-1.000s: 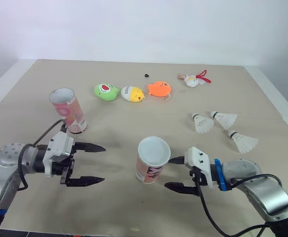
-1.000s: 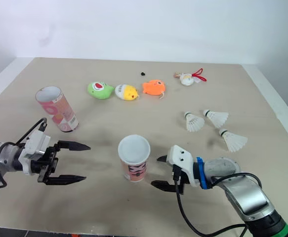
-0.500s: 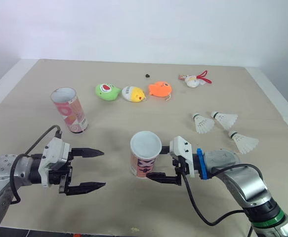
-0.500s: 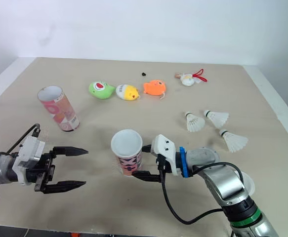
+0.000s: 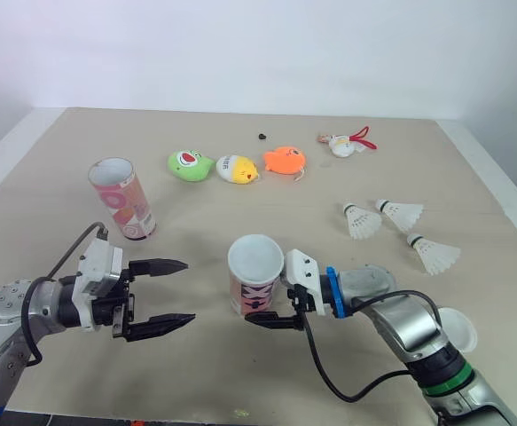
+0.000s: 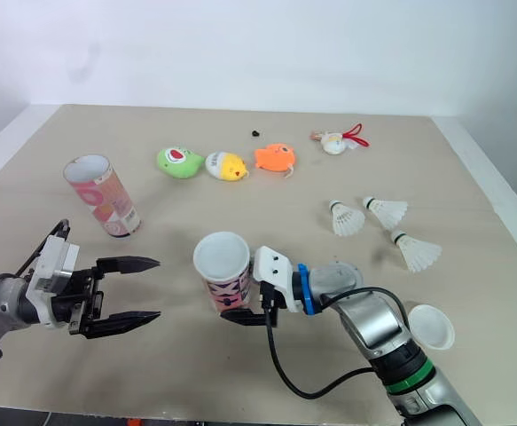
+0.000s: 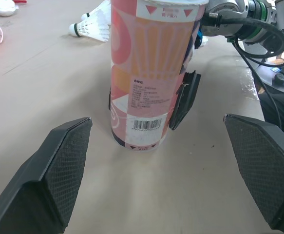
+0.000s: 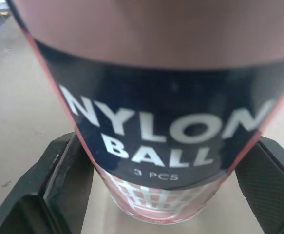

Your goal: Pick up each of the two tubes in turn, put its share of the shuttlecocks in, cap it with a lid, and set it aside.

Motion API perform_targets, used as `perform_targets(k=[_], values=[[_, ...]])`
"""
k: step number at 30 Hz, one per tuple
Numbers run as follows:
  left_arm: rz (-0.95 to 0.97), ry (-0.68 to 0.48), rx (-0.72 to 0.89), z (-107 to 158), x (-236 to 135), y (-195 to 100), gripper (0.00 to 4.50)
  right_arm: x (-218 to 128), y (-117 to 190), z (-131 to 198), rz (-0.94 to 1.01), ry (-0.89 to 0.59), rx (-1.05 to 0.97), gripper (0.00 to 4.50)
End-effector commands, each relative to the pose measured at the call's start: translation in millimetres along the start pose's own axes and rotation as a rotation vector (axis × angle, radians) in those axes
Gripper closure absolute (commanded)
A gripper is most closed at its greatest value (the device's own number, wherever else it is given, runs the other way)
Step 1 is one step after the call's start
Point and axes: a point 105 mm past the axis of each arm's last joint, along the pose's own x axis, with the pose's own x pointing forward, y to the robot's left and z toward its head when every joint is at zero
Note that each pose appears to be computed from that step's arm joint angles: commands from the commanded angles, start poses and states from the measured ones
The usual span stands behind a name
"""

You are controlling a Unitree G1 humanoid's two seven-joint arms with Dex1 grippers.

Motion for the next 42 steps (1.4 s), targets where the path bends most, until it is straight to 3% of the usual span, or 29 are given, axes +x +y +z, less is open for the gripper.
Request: perform_targets(k=[1,6,9,17,22,25,30,34,37,42], values=[[0.007,0.011,0.022,4,-6,1,0.0,5,-3,13,0.003,-0.053,-0.047,0.02],[0.002,0.021,0.022,0,-6,-1,0.0,1,-1,13,0.017,-0.08,-0.028,1.57],[-0.005,0.013,0.038,0,0,0,0.0,-5,-6,14,-0.022,-0.079,-0.009,1.94],[-0.016,-0.005,0.157,1,47,17,0.0,-50,-21,35,-0.129,-0.113,0.036,1.99],[0.007,-0.045,0.195,9,81,34,0.0,-119,-59,60,-0.485,-0.176,0.046,1.99],[0.001,-0.057,0.201,13,95,40,0.0,-164,-69,57,-0.699,-0.184,0.096,1.99],[-0.082,-0.084,0.233,20,119,41,0.0,-260,-89,40,-1.189,-0.333,0.277,1.99],[-0.182,-0.153,0.265,34,142,38,0.0,-338,-77,22,-1.55,-0.382,0.331,1.99],[-0.219,-0.187,0.275,40,150,38,0.0,-357,-67,14,-1.637,-0.367,0.35,1.99],[-0.3,-0.297,0.236,50,160,29,0.0,-385,-42,-42,-1.832,-0.207,0.495,1.99]])
